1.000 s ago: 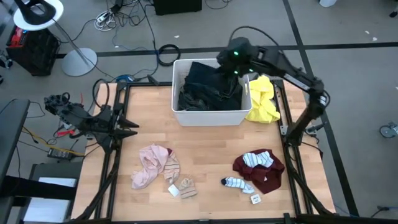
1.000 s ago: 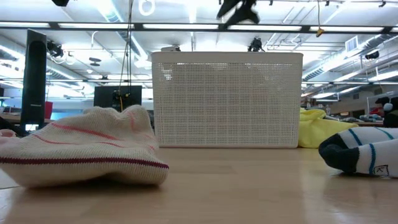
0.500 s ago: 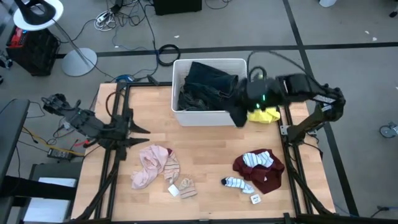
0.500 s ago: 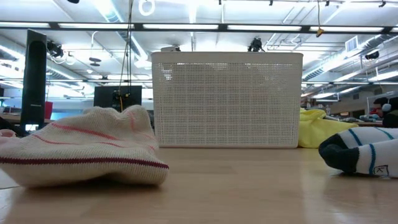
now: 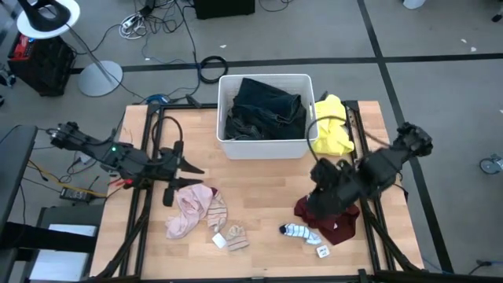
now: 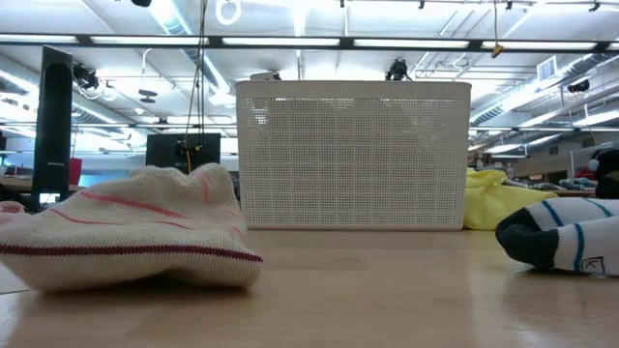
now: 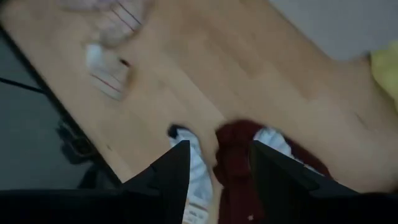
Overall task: Sort clothes
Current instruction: Put the top white sock into the white laundry bin
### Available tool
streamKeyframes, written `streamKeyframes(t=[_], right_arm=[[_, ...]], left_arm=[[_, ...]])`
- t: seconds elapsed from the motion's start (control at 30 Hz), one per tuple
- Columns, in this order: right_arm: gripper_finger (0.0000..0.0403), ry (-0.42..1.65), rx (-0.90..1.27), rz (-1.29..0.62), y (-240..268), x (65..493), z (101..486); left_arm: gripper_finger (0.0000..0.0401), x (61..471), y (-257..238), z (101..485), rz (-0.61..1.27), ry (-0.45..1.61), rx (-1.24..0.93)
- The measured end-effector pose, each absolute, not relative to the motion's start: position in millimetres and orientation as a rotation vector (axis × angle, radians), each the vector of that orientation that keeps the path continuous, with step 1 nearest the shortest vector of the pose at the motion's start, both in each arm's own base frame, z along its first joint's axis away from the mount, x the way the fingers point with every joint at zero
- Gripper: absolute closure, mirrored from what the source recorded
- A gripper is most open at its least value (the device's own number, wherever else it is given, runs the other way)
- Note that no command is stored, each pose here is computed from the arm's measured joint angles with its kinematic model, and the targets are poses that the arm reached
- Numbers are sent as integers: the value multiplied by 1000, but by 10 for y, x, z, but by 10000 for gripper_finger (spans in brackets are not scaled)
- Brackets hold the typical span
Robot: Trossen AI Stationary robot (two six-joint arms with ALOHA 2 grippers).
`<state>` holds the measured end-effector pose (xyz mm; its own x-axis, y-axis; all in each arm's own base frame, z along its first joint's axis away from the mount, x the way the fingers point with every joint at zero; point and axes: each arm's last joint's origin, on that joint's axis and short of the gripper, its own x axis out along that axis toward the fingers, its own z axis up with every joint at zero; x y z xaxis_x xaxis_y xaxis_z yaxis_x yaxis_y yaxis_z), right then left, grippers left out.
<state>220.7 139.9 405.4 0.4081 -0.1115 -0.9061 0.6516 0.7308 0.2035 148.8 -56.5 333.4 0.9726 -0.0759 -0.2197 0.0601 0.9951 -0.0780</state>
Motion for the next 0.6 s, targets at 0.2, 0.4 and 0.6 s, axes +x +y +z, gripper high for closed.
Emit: streamKeyframes(t=[0.2, 0.4, 0.6], right_arm=[[238, 1185, 569, -595, 1625, 2029, 3622], [238, 1282, 536, -613, 1630, 1756, 3211], [238, 1345, 586, -536, 1387, 1484, 2790]], left_arm=[[269, 1576, -544, 3337, -40, 206, -61], [269, 1669, -471, 3409, 12, 119, -50], [269, 1778, -413, 3378, 62, 125, -45]])
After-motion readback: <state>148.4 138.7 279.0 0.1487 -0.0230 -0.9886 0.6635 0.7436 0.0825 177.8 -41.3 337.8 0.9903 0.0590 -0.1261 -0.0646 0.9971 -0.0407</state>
